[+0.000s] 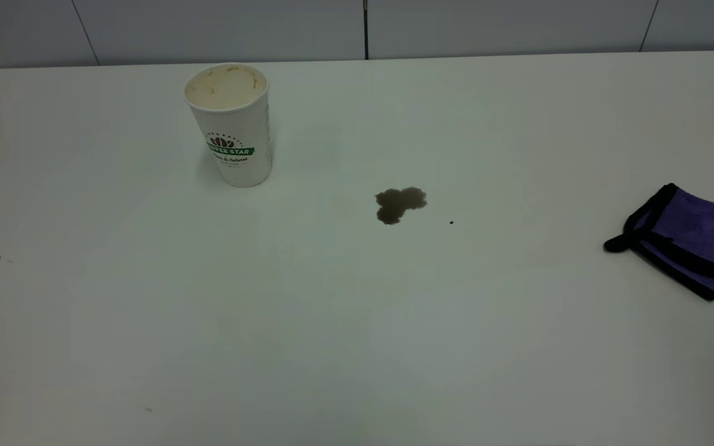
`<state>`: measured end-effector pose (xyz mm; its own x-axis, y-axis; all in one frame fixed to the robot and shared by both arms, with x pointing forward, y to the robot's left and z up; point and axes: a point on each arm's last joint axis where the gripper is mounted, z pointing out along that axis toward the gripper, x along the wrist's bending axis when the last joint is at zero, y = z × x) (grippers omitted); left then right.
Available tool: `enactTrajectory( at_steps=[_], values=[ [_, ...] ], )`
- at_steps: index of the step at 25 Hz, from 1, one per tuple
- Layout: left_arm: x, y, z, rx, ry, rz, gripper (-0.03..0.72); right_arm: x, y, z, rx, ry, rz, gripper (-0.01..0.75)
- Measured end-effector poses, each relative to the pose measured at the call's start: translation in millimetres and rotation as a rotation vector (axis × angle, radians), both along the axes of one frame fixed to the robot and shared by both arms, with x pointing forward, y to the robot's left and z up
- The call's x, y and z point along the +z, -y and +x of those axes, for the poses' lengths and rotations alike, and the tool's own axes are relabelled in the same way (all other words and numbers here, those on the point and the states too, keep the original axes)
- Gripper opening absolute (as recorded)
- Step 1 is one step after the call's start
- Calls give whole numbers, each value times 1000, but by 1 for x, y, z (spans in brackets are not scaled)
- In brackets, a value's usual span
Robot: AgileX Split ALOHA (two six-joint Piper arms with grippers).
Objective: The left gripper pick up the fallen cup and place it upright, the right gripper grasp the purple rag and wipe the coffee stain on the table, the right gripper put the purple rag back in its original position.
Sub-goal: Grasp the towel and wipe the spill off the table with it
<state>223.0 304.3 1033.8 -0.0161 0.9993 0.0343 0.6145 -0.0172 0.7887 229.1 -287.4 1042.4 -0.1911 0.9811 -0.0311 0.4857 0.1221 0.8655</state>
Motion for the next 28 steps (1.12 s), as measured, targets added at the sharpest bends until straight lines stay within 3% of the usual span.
enactTrajectory(
  at_steps=[6, 9, 12, 15, 17, 28],
  values=[
    [0, 0, 0, 0, 0, 0, 316, 0, -1, 0, -5, -5, 40, 245],
    [0, 0, 0, 0, 0, 0, 316, 5, -2, 6, -35, -19, 101, 305],
    [0, 0, 0, 0, 0, 0, 316, 23, -3, 28, -49, -31, 126, 455],
    [0, 0, 0, 0, 0, 0, 316, 37, -3, 73, -73, -130, 120, 659],
    [0, 0, 0, 0, 0, 0, 316, 38, -3, 108, -85, -203, 107, 710],
    [0, 0, 0, 0, 0, 0, 316, -41, -5, 287, -119, -570, 48, 727]
  ],
)
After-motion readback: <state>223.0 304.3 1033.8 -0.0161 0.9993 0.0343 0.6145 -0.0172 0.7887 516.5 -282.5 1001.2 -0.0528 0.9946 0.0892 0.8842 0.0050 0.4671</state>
